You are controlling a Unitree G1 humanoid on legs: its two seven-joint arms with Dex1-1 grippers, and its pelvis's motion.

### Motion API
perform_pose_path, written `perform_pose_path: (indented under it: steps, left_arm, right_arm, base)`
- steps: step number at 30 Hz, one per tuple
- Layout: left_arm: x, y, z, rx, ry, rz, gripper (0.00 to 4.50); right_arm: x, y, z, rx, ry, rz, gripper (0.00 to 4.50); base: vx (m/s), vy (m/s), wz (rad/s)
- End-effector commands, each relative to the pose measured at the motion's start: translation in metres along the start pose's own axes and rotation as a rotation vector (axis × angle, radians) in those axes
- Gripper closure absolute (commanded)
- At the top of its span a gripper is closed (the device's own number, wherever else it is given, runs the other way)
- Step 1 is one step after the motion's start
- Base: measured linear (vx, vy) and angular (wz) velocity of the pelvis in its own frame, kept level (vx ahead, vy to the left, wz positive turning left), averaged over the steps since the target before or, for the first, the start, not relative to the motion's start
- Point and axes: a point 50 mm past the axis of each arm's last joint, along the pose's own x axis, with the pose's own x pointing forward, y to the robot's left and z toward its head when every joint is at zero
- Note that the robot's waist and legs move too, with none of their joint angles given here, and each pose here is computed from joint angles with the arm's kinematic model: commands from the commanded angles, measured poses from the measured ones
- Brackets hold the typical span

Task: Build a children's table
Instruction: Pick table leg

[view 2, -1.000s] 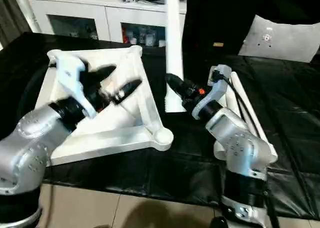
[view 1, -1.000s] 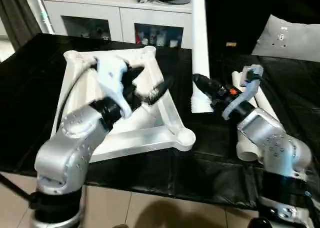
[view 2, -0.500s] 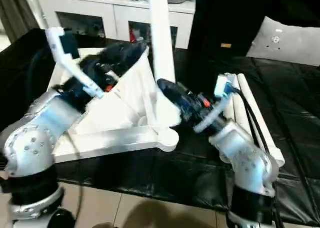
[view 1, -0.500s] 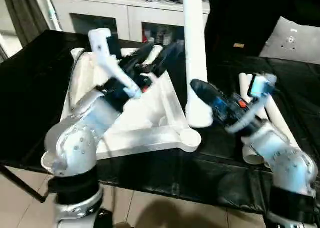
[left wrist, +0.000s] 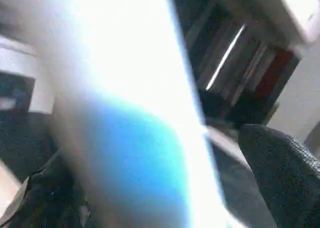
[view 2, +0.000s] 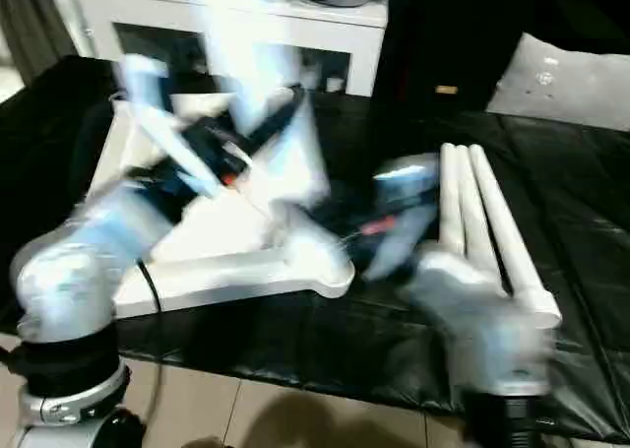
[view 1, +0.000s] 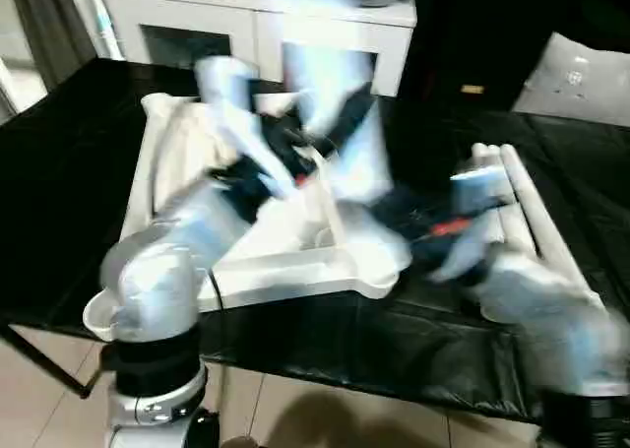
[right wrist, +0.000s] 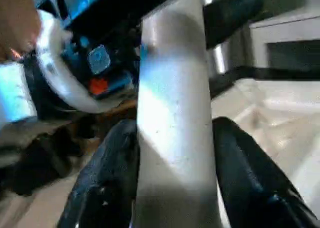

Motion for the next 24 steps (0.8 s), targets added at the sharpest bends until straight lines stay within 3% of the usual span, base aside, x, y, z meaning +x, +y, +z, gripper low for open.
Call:
perform_pose_path:
  steps: [1,3,4,6,7,20,24]
  left_arm:
    - [0.002,0.0,-0.003,0.056,0.017,0.028,0.0]
    - [0.002,0.002,-0.004,0.096,0.012,0.059,0.0]
    - [0.001,0.005,-0.004,0.163,0.007,0.092,0.3]
    - [0.001,0.005,-0.004,0.287,0.005,0.115,0.37]
    - [0.0,0.004,-0.004,0.303,-0.007,0.12,0.5]
    - [0.003,0.003,-0.013,0.261,-0.049,0.138,1.69]
    - [0.003,0.003,-0.013,0.216,-0.064,0.142,1.81]
  right_arm:
    - [0.007,-0.001,0.001,-0.109,-0.01,-0.056,2.64]
    - [0.011,-0.003,0.0,-0.165,-0.022,-0.101,2.65]
    - [0.013,-0.007,-0.001,-0.254,-0.044,-0.172,2.65]
    - [0.014,-0.011,0.0,-0.343,-0.07,-0.249,2.65]
    - [0.013,-0.012,0.0,-0.36,-0.086,-0.271,2.65]
    - [0.017,-0.01,-0.008,-0.446,-0.132,-0.268,2.65]
    - [0.018,-0.009,-0.009,-0.464,-0.136,-0.254,2.65]
  base:
    - [0.0,0.0,0.0]
    - [0.0,0.0,0.0]
    - [0.0,0.0,0.0]
    - [0.0,0.0,0.0]
    - [0.0,0.0,0.0]
    - [0.0,0.0,0.0]
    - [0.0,0.0,0.0]
